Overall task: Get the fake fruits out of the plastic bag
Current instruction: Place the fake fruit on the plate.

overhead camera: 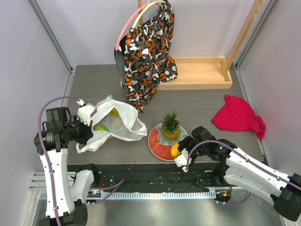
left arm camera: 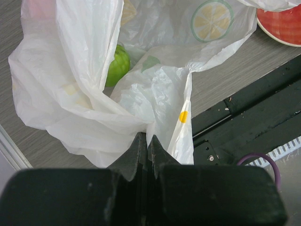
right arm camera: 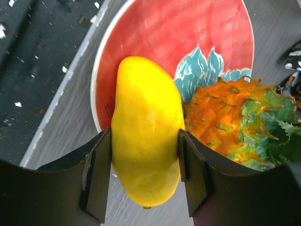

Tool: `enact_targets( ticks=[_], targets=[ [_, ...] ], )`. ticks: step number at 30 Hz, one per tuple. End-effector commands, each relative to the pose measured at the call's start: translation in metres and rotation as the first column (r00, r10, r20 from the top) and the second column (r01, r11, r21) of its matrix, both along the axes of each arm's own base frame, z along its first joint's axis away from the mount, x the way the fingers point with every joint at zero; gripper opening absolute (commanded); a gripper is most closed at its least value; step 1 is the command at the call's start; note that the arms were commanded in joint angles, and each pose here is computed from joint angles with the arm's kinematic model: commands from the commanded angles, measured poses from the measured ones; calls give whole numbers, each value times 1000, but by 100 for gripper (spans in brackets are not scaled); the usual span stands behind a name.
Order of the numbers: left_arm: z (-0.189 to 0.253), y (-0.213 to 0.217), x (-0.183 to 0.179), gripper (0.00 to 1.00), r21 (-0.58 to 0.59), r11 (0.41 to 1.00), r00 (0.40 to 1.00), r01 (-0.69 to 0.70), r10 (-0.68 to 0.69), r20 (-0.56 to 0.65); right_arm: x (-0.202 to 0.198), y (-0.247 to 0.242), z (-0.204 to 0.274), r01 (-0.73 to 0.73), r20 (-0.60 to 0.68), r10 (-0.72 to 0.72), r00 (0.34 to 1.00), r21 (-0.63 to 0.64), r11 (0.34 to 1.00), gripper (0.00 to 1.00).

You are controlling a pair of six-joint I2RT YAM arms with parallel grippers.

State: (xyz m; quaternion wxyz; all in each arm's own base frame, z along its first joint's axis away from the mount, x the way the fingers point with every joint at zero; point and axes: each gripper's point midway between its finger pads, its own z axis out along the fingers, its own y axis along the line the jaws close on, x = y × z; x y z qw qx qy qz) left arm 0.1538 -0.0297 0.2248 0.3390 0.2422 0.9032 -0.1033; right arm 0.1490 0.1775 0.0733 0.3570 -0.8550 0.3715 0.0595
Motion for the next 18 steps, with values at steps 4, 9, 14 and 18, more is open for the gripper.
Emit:
enact_targets(
  ticks=[4,9,14,18],
  targets=[
    [-1,-2,-4,0,-19,1000,1000,-13,13,-7,6,-8,0,-22,82,21,996,8,1000,56],
    [-5,-5,-6,0,-28,1000,1000,-6,5,-6,9,-11,9,19,100,-22,995,35,999,63],
    [-4,-7,-4,0,-43,999,1000,13,-14,-25,9,-10,18,57,76,-61,995,62,996,73],
    [-5,-8,-2,0,-45,998,999,35,-36,-22,10,-10,22,67,69,-72,995,67,996,75]
  ],
)
